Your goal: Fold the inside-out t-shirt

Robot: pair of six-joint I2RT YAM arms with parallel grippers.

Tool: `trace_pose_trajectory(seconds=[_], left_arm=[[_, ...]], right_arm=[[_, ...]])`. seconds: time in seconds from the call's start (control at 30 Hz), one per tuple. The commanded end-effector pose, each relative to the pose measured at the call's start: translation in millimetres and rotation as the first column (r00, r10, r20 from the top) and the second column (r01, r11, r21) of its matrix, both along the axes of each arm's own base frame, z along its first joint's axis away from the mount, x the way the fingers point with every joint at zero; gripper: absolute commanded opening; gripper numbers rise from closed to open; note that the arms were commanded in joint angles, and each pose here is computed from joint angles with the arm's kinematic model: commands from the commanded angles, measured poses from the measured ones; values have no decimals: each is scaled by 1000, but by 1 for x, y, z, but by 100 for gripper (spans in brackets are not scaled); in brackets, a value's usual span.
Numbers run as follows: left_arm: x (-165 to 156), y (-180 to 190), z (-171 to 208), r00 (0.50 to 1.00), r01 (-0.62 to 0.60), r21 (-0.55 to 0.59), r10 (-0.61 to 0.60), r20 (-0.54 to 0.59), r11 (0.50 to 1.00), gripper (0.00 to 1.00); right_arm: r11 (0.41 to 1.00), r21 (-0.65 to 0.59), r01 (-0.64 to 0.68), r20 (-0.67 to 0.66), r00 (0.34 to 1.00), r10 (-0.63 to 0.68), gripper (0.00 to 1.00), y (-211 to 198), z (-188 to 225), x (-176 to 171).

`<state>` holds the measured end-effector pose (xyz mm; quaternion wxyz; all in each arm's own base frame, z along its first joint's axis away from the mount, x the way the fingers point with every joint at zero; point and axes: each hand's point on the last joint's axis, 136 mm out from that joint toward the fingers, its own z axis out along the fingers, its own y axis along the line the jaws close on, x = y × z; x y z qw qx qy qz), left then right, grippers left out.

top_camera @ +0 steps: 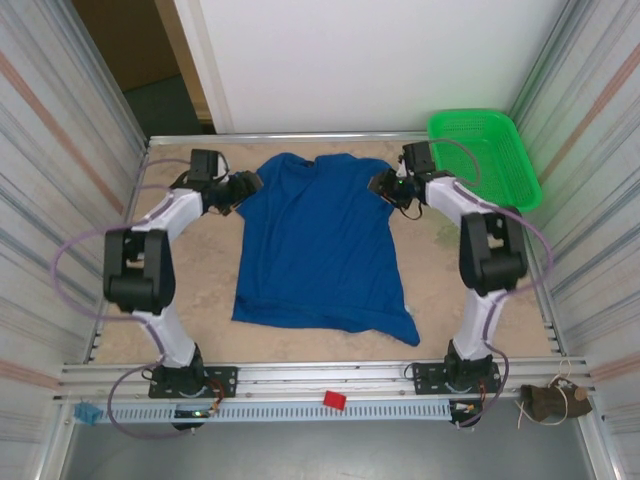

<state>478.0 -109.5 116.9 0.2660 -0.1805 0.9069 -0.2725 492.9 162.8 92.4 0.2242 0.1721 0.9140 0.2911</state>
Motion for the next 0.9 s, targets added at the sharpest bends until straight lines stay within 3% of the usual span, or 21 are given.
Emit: trace_pose_trajectory(seconds=[0.0,0.27,0.53,0.7,0.8,0.87], left_arm=[[35,-9,-12,999,38,19,-38,31,999,78],[97,14,-67,995,-72,20,73,-63,997,76],[155,31,-73,994,-105,36,106,-27,994,76],[169,24,-21,996,-48,16,46,82,999,75],[147,11,26,990,16,31,-20,140,999,75],[114,2,51,988,39,30,-43,147,999,75]], right_arm=[[996,93,-4,9,1000,3,42,11,-9,38],[977,88,195,-79,979,-188,39,-33,-70,95],[975,115,189,-20,982,-188,40,-36,-57,158],[986,144,79,67,994,-89,39,-22,-9,157],[994,104,-14,157,988,-2,41,-5,38,130],[995,82,-60,186,982,44,43,5,61,101]])
